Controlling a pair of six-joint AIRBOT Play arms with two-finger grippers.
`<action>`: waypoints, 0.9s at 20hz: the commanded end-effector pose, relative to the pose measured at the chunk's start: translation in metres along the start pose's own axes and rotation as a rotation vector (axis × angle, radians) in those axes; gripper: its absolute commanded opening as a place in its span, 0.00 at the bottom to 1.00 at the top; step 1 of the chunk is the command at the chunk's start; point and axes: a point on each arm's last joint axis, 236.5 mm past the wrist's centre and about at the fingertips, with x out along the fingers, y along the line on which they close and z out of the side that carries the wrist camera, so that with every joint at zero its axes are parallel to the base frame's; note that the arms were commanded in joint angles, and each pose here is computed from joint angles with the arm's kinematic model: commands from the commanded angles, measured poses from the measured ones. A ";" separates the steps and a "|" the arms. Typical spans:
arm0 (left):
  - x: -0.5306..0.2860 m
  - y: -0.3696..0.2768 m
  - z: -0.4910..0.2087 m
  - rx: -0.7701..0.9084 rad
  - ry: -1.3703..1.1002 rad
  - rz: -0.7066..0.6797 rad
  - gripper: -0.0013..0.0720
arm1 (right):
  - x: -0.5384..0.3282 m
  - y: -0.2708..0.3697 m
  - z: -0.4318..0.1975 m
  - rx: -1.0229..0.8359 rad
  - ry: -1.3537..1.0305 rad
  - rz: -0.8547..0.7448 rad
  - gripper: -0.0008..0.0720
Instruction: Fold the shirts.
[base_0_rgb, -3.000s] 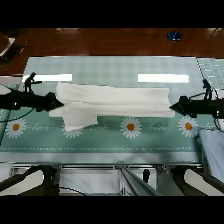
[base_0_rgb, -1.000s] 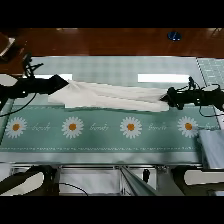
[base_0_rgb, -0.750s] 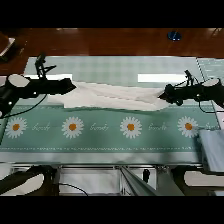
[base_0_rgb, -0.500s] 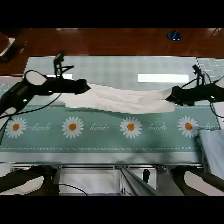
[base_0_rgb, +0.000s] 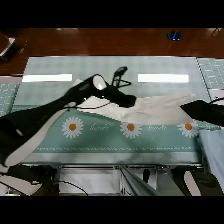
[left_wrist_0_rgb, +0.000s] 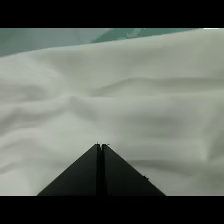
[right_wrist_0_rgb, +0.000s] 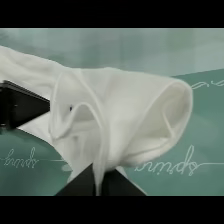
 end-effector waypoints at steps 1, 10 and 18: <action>0.055 -0.046 -0.051 0.015 0.178 -0.057 0.04 | -0.018 0.022 -0.008 -0.002 -0.039 0.061 0.05; 0.012 -0.044 0.002 -0.044 0.094 -0.123 0.03 | -0.020 0.046 -0.004 -0.010 -0.058 0.160 0.05; -0.286 0.106 0.014 -0.207 -0.448 0.201 0.04 | 0.083 0.135 0.008 -0.069 0.063 0.353 0.05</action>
